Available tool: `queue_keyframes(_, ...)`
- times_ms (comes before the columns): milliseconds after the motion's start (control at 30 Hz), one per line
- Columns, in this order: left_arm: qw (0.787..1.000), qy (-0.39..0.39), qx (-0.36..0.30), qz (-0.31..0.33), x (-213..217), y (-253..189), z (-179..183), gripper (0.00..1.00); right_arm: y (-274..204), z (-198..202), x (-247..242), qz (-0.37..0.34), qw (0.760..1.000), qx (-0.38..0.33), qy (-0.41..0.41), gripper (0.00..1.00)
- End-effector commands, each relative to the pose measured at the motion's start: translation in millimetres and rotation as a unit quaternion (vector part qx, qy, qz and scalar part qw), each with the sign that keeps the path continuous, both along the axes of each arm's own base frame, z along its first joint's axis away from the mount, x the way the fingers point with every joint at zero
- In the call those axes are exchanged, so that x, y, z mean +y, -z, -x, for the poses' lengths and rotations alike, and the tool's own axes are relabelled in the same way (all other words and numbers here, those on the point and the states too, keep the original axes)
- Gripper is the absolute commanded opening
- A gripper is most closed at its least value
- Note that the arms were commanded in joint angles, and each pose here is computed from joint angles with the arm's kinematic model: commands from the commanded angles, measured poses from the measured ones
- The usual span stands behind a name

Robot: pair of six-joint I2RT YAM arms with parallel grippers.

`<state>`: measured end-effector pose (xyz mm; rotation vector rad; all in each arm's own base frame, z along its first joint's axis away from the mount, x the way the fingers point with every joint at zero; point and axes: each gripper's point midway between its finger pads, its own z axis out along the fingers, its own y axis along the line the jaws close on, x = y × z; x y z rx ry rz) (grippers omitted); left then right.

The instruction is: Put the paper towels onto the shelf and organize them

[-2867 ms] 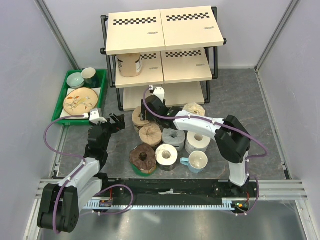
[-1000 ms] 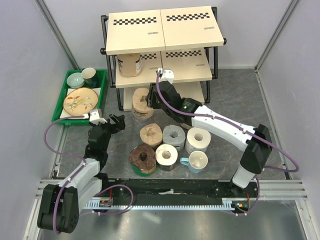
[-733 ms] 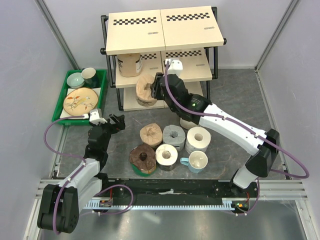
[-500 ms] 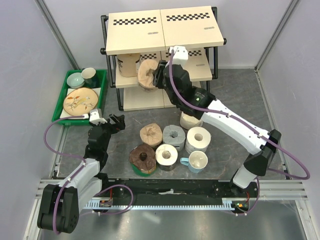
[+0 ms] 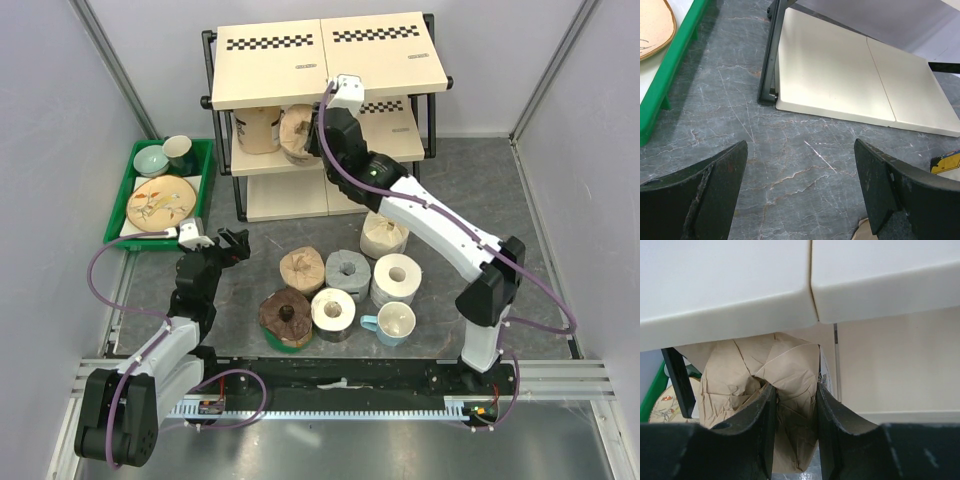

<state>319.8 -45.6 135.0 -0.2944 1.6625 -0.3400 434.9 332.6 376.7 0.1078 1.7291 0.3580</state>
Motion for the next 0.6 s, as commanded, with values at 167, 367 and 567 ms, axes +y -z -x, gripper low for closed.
queue_keyframes(167, 0.999, -0.013, -0.026, 0.014, 3.0, -13.7, -2.4, 0.94, -53.4, -25.1, 0.4, -0.035, 0.996, -0.074, 0.021, 0.31)
queue_keyframes(367, 0.999, -0.013, -0.027, 0.014, 3.3, -14.1, -2.5, 0.94, -44.5, -28.4, 0.9, -0.033, 0.996, -0.08, 0.028, 0.31)
queue_keyframes(567, 0.999, -0.013, -0.027, 0.014, 3.0, -14.1, -2.5, 0.94, -44.1, -31.1, 0.1, -0.029, 0.995, -0.086, 0.035, 0.31)
